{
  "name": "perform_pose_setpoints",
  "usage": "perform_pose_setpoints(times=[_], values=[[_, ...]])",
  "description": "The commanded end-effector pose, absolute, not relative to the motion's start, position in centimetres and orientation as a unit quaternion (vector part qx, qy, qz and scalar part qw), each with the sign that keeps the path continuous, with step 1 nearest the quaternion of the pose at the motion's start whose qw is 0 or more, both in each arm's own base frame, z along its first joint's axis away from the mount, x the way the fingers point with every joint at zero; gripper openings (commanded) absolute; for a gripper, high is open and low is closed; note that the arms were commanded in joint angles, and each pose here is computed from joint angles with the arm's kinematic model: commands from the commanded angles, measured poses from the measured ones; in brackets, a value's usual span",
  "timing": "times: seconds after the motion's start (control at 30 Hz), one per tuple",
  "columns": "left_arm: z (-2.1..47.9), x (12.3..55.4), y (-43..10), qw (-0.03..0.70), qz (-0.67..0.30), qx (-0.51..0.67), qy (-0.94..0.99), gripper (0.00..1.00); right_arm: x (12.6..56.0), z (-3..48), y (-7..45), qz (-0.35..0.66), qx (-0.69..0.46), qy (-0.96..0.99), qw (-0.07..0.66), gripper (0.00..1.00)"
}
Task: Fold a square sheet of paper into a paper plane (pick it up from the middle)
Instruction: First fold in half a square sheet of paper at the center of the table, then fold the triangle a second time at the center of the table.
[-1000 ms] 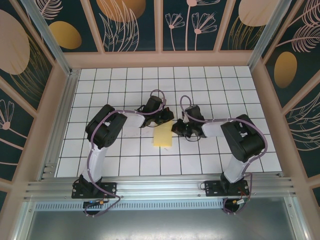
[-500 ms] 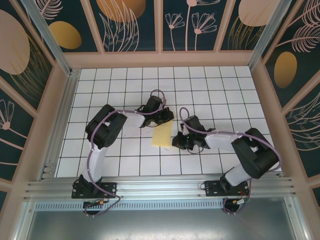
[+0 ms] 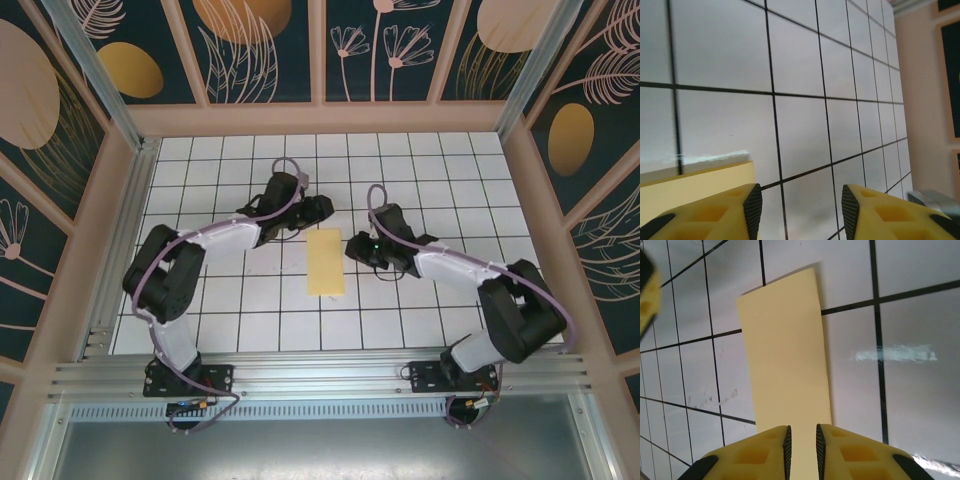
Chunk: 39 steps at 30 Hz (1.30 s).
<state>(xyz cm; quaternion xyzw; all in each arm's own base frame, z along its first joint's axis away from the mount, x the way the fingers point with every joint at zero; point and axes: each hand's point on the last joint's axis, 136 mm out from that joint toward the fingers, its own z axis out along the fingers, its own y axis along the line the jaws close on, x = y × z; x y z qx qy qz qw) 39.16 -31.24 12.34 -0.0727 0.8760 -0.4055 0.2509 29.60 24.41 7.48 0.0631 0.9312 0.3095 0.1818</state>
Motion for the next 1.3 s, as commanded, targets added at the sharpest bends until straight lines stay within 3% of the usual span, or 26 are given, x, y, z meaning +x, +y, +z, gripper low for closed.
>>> perform_pose_setpoints(times=[0.0,0.17,0.4,0.7,1.1,1.27], values=[[9.7,37.0,-26.9,0.256,-0.344,-0.116,0.896,0.51,31.0,6.7,26.8,0.327,0.017,0.931,0.161,0.22],[8.2,33.9,-24.7,0.243,-0.334,-0.139,0.9,0.54,33.3,5.4,28.4,0.332,0.007,0.932,0.149,0.16],[6.4,30.9,-24.1,0.208,-0.355,-0.144,0.9,0.62,35.8,2.7,27.4,0.316,0.038,0.938,0.139,0.16],[5.5,27.1,-25.3,0.158,-0.403,-0.134,0.891,0.72,35.2,-0.9,25.5,0.291,0.097,0.947,0.099,0.19],[4.5,23.4,-27.9,0.094,-0.441,-0.138,0.882,0.67,35.2,-1.6,25.4,0.284,0.108,0.949,0.089,0.19],[4.7,22.8,-29.0,0.076,-0.46,-0.13,0.875,0.55,34.9,-2.0,25.3,0.284,0.111,0.949,0.085,0.19]])
